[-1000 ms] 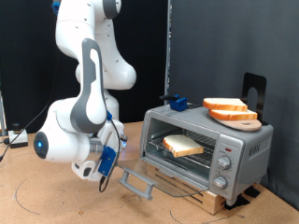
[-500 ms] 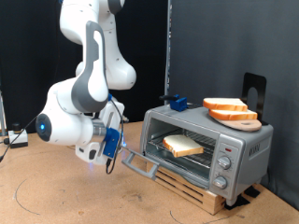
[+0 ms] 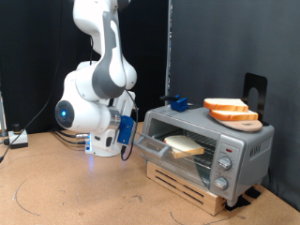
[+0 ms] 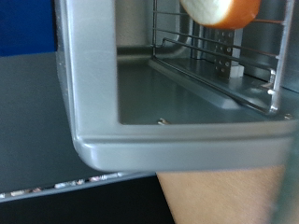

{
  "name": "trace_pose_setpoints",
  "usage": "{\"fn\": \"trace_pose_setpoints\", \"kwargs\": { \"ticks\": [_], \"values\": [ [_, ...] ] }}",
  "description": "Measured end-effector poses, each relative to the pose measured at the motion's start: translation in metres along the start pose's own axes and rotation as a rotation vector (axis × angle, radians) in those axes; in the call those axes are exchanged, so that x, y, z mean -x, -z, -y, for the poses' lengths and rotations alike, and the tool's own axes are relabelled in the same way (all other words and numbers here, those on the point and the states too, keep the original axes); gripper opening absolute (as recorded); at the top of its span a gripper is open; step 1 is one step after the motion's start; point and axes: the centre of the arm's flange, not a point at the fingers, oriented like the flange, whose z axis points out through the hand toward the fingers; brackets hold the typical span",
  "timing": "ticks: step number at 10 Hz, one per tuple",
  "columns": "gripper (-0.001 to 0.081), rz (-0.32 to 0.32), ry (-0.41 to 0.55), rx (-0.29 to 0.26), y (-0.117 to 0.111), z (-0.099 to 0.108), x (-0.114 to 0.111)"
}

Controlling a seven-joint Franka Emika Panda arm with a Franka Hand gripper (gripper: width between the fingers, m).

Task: Make a piece of toast with the oven

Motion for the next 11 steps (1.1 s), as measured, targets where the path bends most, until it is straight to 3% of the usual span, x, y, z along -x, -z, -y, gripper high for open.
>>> {"fn": "trace_pose_setpoints", "kwargs": {
  "ticks": [3, 7, 9, 11],
  "values": [
    [0.0808, 0.040, 0.040, 0.035, -0.030, 0.014, 0.015],
    [0.0808, 0.023, 0.022, 0.032, -0.070, 0.031, 0.034],
    [0.0808, -0.039, -0.003, 0.020, -0.069, 0.036, 0.037],
    [0.0808, -0.161, -0.064, -0.014, -0.047, 0.031, 0.029]
  ]
}}
